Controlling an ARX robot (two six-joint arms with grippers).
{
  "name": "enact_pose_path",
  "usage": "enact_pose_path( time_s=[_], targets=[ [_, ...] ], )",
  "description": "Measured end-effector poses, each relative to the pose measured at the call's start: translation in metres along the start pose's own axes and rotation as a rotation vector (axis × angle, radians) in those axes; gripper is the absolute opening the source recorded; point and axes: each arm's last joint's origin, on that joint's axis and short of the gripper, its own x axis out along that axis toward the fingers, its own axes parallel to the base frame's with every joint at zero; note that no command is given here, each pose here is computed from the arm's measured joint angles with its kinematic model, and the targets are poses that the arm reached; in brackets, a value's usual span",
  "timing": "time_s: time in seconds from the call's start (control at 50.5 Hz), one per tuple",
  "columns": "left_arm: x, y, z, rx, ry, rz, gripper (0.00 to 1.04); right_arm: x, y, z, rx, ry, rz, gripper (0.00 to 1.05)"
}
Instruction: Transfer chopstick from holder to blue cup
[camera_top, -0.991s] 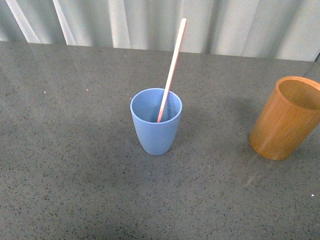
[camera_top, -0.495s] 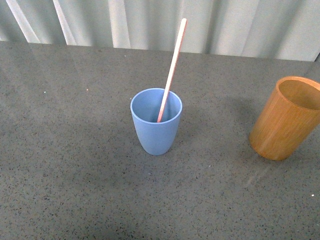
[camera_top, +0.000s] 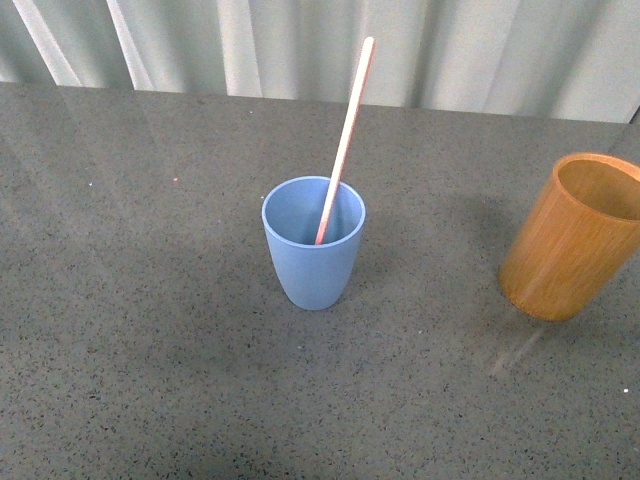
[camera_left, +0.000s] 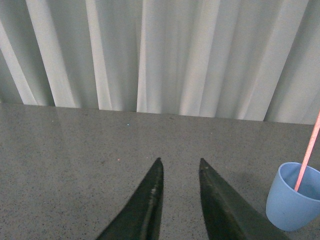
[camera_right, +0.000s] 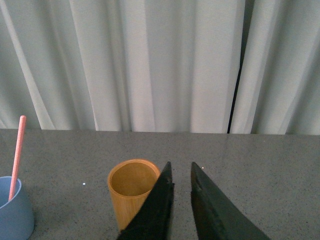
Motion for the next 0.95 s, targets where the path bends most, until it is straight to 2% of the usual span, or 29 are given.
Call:
enact_pose_path(
  time_s=[0.059, 0.258, 0.277, 0.416, 0.456, 0.951],
  targets=[
    [0.0000, 0.0000, 0.0000, 0.000, 0.000, 0.000, 0.37, 0.0000, 0.0000, 0.0000, 0.000, 0.000, 0.000, 0.24],
    [0.0000, 0.0000, 0.0000, 0.000, 0.000, 0.000, 0.66, 0.0000, 0.0000, 0.0000, 0.000, 0.000, 0.000, 0.54],
    [0.0000, 0.0000, 0.0000, 0.000, 0.000, 0.000, 0.71, 0.0000, 0.0000, 0.0000, 0.000, 0.000, 0.000, 0.57],
    [0.0000, 0.0000, 0.0000, 0.000, 0.000, 0.000, 1.00, 0.0000, 0.0000, 0.0000, 0.000, 0.000, 0.000, 0.89],
    [0.0000, 0.0000, 0.0000, 0.000, 0.000, 0.000, 0.98, 0.0000, 0.0000, 0.0000, 0.001, 0.000, 0.000, 0.96],
    [0.0000, 0.0000, 0.0000, 0.001, 0.000, 0.000, 0.98, 0.0000, 0.0000, 0.0000, 0.001, 0.000, 0.000, 0.95]
  ],
)
